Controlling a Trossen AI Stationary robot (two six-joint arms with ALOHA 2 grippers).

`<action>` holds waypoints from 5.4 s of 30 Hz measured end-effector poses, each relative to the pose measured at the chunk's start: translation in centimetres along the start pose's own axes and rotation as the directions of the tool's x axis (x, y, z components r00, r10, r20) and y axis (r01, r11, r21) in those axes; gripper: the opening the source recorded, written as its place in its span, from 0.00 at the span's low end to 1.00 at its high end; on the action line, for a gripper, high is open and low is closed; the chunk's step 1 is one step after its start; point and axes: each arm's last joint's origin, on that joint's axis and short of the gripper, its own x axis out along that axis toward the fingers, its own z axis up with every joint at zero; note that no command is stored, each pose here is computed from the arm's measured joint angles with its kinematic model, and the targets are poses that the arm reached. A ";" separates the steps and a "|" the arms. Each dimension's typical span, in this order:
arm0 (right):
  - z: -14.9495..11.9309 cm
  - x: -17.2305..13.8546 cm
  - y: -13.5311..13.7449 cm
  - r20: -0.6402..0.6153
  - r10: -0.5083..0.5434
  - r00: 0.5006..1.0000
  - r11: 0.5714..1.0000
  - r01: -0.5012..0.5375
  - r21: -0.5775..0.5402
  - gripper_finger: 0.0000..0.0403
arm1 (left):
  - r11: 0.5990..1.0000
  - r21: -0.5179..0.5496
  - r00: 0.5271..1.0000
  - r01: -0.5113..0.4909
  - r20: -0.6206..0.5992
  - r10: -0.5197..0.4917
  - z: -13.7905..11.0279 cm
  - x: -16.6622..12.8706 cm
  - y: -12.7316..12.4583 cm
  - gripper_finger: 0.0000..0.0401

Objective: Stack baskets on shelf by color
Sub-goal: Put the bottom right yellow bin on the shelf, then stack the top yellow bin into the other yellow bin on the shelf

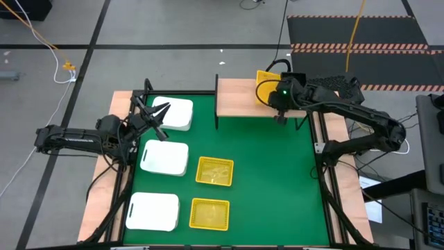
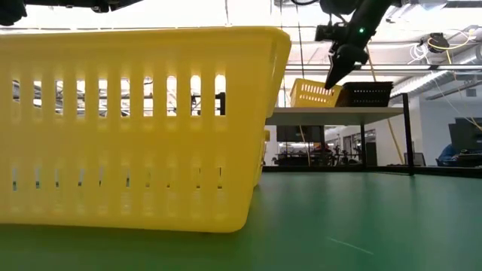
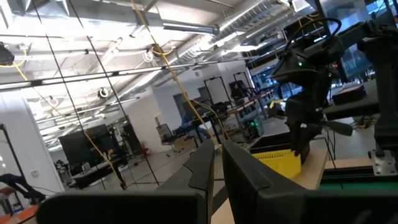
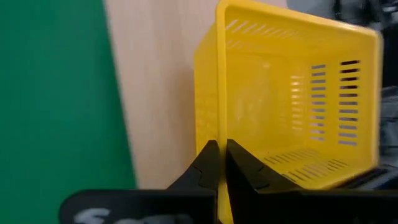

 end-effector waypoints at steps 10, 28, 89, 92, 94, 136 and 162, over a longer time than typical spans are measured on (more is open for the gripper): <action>0.5 0.8 0.3 0.007 0.018 1.000 1.000 -0.018 -0.017 0.03 | 1.000 -0.015 1.000 -0.004 0.007 0.004 0.1 0.0 0.0 0.09; 0.7 0.6 0.0 0.018 -0.056 0.998 0.998 0.056 -0.017 0.28 | 1.000 -0.002 1.000 -0.002 0.004 0.002 0.0 0.0 0.0 0.09; 4.1 10.3 25.0 0.180 0.504 0.844 0.528 -0.136 -0.838 0.34 | 1.000 -0.007 1.000 -0.004 0.005 0.004 0.1 0.0 0.0 0.09; 4.2 10.4 25.1 0.193 0.505 0.841 0.535 -0.129 -0.835 0.31 | 1.000 -0.006 1.000 -0.003 0.005 0.003 0.0 0.0 0.0 0.09; 4.2 10.3 25.0 0.187 0.505 0.842 0.533 -0.134 -0.835 0.25 | 1.000 -0.005 1.000 -0.003 0.004 0.003 0.0 0.0 0.0 0.09; 8.4 -1.4 -3.3 -0.080 -0.040 0.996 0.999 0.041 0.006 0.00 | 1.000 -0.002 1.000 -0.012 -0.005 0.012 -0.1 0.1 0.1 0.09; 5.1 1.5 -2.6 -0.222 0.158 0.962 0.983 -0.174 -0.053 0.04 | 0.999 -0.003 0.999 -0.041 -0.030 0.041 -0.5 0.3 0.5 0.09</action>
